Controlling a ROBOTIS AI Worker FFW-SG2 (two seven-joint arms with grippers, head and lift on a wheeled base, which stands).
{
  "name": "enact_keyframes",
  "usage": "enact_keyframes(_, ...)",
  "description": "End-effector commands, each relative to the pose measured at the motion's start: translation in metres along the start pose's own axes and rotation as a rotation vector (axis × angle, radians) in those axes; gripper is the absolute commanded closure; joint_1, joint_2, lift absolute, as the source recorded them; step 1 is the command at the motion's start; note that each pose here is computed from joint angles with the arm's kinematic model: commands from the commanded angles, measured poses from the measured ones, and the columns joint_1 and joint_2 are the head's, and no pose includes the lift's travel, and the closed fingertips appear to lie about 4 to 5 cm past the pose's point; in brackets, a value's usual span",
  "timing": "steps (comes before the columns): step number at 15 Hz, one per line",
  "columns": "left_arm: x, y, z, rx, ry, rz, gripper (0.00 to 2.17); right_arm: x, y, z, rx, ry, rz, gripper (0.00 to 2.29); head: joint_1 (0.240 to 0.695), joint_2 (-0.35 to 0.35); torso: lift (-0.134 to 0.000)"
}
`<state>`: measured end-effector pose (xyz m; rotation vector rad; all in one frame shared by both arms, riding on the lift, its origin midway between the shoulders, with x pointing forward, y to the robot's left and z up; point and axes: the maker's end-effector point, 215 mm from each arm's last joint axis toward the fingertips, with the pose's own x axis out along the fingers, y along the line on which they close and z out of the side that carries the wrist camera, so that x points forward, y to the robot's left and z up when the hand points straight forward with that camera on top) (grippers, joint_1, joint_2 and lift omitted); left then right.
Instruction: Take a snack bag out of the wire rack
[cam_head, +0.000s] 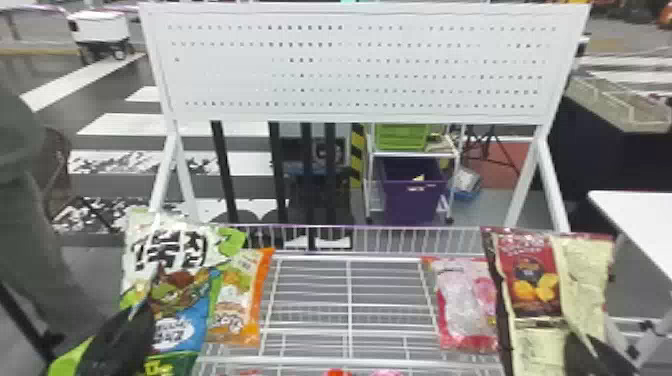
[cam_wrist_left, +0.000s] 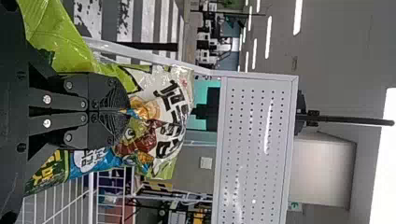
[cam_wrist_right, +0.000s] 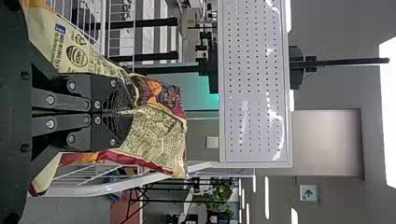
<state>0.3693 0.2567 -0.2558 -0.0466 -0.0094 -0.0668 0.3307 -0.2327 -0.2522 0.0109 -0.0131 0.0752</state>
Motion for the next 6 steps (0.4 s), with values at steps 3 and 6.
enact_keyframes(3, -0.001, -0.001, 0.0016, -0.001, -0.001, -0.001, 2.11, -0.0006, 0.0007, -0.0013, 0.0, 0.003, 0.003, 2.19, 0.499, 0.0, 0.0)
enact_keyframes(6, -0.0013, -0.0012, 0.0018, -0.001, -0.001, -0.002, 2.11, -0.001, 0.0012, -0.0018, 0.0, 0.005, 0.005, 2.19, 0.499, 0.0, 0.0)
